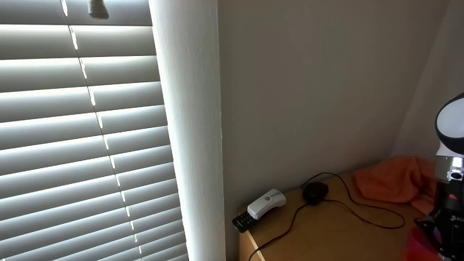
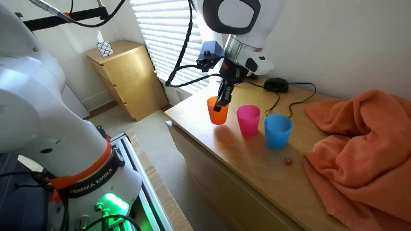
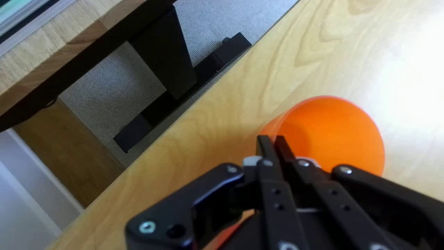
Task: Put the orange cup on the cabinet
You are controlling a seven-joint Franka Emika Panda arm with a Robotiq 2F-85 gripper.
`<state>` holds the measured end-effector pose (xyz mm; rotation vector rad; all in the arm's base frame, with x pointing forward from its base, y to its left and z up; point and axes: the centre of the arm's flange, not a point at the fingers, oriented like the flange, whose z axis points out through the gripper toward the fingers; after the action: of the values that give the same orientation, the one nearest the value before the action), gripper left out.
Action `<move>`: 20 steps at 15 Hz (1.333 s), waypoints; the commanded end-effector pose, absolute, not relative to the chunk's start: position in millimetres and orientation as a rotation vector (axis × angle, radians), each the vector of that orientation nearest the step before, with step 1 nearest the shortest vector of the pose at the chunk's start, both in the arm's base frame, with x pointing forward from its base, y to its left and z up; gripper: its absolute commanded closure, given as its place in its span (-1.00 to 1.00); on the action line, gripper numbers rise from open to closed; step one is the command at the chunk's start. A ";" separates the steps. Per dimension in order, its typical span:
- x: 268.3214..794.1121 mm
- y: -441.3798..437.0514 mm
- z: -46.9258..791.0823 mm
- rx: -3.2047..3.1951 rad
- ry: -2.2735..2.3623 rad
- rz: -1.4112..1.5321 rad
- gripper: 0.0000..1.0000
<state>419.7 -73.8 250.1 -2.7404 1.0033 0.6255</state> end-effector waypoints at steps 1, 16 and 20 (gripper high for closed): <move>425.7 -67.0 233.1 -2.776 0.986 0.567 0.98; 428.6 -57.3 292.2 -2.753 0.990 0.433 -0.64; 415.1 -49.6 341.0 -2.748 1.021 0.344 -1.00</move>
<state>439.9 -60.9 301.8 -2.7565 0.9884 0.3932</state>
